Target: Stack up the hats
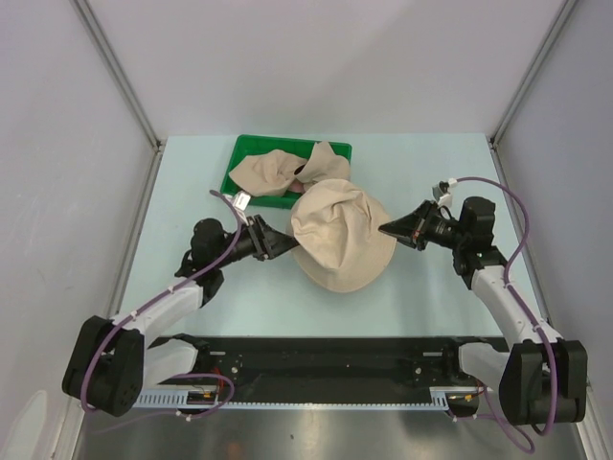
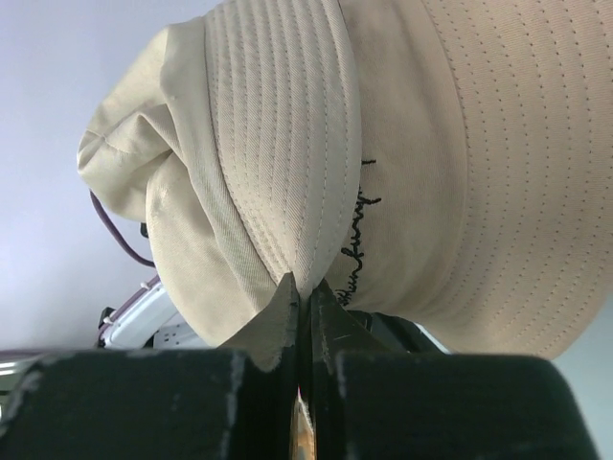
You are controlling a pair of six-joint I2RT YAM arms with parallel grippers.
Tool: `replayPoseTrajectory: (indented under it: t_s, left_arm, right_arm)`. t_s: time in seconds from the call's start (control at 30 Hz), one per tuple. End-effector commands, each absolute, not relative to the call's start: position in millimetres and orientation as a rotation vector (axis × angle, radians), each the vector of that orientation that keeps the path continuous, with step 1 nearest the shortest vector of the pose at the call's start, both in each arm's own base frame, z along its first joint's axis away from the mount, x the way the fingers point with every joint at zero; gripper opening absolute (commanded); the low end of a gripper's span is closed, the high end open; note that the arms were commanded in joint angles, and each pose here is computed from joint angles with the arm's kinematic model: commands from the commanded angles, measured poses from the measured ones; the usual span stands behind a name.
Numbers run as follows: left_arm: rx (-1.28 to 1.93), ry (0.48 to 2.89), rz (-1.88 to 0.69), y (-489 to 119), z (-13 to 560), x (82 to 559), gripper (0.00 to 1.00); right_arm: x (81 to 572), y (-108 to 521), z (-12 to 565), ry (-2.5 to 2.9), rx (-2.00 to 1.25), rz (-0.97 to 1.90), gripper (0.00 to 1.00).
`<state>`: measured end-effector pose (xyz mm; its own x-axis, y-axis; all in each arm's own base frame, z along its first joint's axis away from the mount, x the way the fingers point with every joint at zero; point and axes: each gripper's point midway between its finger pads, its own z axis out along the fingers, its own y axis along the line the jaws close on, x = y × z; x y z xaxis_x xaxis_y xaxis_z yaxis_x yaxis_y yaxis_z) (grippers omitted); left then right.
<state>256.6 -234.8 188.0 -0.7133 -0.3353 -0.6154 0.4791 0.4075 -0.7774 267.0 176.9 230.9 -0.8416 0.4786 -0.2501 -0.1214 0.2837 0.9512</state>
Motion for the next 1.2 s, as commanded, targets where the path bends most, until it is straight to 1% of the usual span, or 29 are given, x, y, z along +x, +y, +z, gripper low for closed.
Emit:
replayPoseTrajectory:
  t_s: [0.0, 0.1, 0.17, 0.2, 0.27, 0.3, 0.37, 0.4, 0.47, 0.5, 0.63, 0.7, 0.73, 0.77, 0.87, 0.97, 1.17]
  left_arm:
    - [0.04, 1.755, -1.44, -228, 218, 263, 0.58]
    - [0.018, 1.68, -1.497, -229, 228, 264, 0.55]
    - [-0.01, 1.694, -1.537, -232, 223, 266, 0.54]
    - [0.002, 1.656, -1.554, -232, 230, 266, 0.54]
    - [-0.028, 1.654, -1.597, -235, 228, 267, 0.5]
    - [-0.018, 1.624, -1.608, -235, 233, 268, 0.42]
    - [-0.041, 1.636, -1.62, -236, 230, 272, 0.33]
    - [-0.043, 1.623, -1.62, -235, 231, 273, 0.21]
    - [-0.053, 1.617, -1.621, -235, 232, 275, 0.09]
    - [-0.07, 1.616, -1.614, -235, 232, 278, 0.0]
    - [-0.157, 1.697, -1.518, -228, 215, 294, 0.0]
    - [-0.209, 1.818, -1.451, -226, 190, 298, 0.0]
    - [-0.224, 1.835, -1.413, -224, 189, 305, 0.0]
    - [-0.249, 1.917, -1.359, -221, 170, 305, 0.0]
    - [-0.319, 2.012, -1.258, -213, 145, 310, 0.0]
    - [-0.335, 2.087, -1.231, -213, 124, 309, 0.0]
    - [-0.339, 2.156, -1.21, -217, 107, 318, 0.0]
  right_arm:
    - [275, 179, 242, 2.025, 0.267, 1.571, 0.0]
    - [278, 181, 239, 2.036, 0.256, 1.562, 0.0]
    - [279, 183, 238, 2.041, 0.248, 1.558, 0.0]
    - [280, 184, 239, 2.043, 0.24, 1.555, 0.0]
    - [280, 185, 237, 2.054, 0.238, 1.551, 0.0]
    - [281, 186, 236, 2.058, 0.234, 1.544, 0.0]
    - [282, 186, 236, 2.062, 0.233, 1.535, 0.0]
    - [283, 185, 236, 2.058, 0.231, 1.526, 0.0]
    - [287, 184, 239, 2.053, 0.234, 1.494, 0.0]
    - [288, 183, 241, 2.047, 0.217, 1.469, 0.0]
    - [296, 176, 231, 2.071, 0.245, 1.375, 0.0]
    - [298, 171, 214, 2.125, 0.31, 1.325, 0.0]
    - [298, 169, 203, 2.156, 0.318, 1.298, 0.0]
    - [300, 165, 193, 2.174, 0.346, 1.261, 0.0]
    - [298, 159, 164, 2.249, 0.37, 1.187, 0.0]
    - [293, 154, 139, 2.311, 0.404, 1.138, 0.0]
    - [291, 140, 105, 2.375, 0.472, 1.05, 0.0]
